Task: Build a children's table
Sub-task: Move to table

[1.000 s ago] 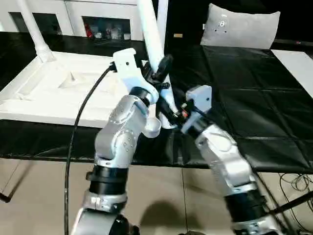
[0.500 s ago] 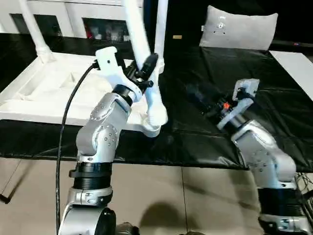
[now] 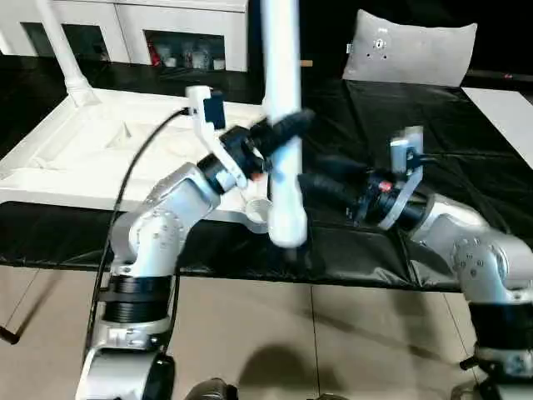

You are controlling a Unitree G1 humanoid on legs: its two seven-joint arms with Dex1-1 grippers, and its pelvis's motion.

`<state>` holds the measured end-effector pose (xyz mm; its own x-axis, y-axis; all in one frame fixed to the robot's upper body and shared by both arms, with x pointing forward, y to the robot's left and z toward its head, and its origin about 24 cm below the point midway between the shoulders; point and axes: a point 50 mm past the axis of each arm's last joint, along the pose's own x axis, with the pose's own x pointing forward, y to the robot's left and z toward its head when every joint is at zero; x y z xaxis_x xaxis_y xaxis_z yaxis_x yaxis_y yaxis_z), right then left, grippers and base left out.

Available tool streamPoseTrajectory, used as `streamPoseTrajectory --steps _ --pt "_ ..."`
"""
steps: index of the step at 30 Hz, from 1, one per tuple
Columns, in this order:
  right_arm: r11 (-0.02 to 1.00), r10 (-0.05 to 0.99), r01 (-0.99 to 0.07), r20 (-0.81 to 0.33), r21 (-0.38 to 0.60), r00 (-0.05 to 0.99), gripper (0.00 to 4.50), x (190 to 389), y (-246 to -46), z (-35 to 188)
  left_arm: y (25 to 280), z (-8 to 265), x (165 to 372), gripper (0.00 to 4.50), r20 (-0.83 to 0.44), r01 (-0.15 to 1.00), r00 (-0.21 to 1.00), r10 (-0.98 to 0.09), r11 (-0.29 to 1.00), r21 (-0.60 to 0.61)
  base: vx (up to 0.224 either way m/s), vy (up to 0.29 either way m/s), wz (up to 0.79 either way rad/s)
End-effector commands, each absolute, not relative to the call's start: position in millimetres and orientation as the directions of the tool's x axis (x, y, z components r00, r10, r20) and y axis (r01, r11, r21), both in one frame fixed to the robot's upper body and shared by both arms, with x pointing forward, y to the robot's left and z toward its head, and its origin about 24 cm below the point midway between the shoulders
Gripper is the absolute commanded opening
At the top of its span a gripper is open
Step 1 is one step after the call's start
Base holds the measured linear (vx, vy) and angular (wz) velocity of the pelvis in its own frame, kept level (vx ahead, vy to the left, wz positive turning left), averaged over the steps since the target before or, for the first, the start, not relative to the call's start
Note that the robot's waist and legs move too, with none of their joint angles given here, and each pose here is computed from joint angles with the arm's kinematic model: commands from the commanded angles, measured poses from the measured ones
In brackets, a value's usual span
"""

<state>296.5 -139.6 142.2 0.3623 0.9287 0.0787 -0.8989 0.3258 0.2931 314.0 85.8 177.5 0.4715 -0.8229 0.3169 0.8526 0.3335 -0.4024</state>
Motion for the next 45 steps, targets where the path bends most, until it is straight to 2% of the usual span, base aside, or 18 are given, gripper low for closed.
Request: streamPoseTrajectory --steps 1,5,7,13,18,19,26,38,39,45 --pt "0.26 0.955 -0.923 0.065 0.282 0.289 4.23 296.3 -135.7 146 78 184 309 1.85 0.322 0.898 0.375 -0.869 0.255 -0.358 0.0 0.0 0.0" --pt "0.174 0.979 -0.94 0.054 0.294 0.198 4.03 294.1 -129.2 146 74 185 302 1.85 0.341 0.929 0.279 -0.898 0.162 -0.334 0.0 0.0 0.0" --pt "0.117 0.989 -0.943 0.049 0.313 0.139 3.74 292.7 -125.1 145 71 188 294 1.85 0.358 0.951 0.206 -0.911 0.1 -0.292 0.0 0.0 0.0" --pt "0.055 0.996 -0.941 0.046 0.333 0.074 3.3 291.4 -120.9 142 71 193 293 1.85 0.382 0.97 0.174 -0.908 0.092 -0.224 0.0 0.0 0.0" --pt "0.023 0.999 -0.941 0.027 0.339 0.035 3.29 290.0 -120.3 141 72 197 294 1.85 0.402 0.978 0.16 -0.902 0.09 -0.188 0.0 0.0 0.0" --pt "0.014 0.999 -0.938 0.028 0.346 0.025 3.46 289.6 -120.5 140 72 197 294 1.85 0.4 0.979 0.155 -0.903 0.088 -0.181 0.0 0.0 0.0" --pt "0.011 1.0 -0.945 0.015 0.328 0.017 3.84 289.4 -121.6 141 72 193 294 1.85 0.386 0.98 0.144 -0.911 0.077 -0.184 0.0 0.0 0.0" --pt "-0.001 0.999 -0.951 0.037 0.31 0.011 3.84 292.0 -118.9 143 68 187 292 1.85 0.368 0.981 0.127 -0.921 0.062 -0.183 0.0 0.0 0.0" --pt "-0.001 0.999 -0.951 0.036 0.31 0.011 3.67 292.1 -118.6 143 68 187 292 1.85 0.37 0.981 0.126 -0.921 0.061 -0.183 0.0 0.0 0.0" --pt "0.0 0.999 -0.948 0.033 0.317 0.011 3.3 293.1 -118.9 141 67 186 292 1.85 0.368 0.981 0.125 -0.921 0.06 -0.183 0.0 0.0 0.0"
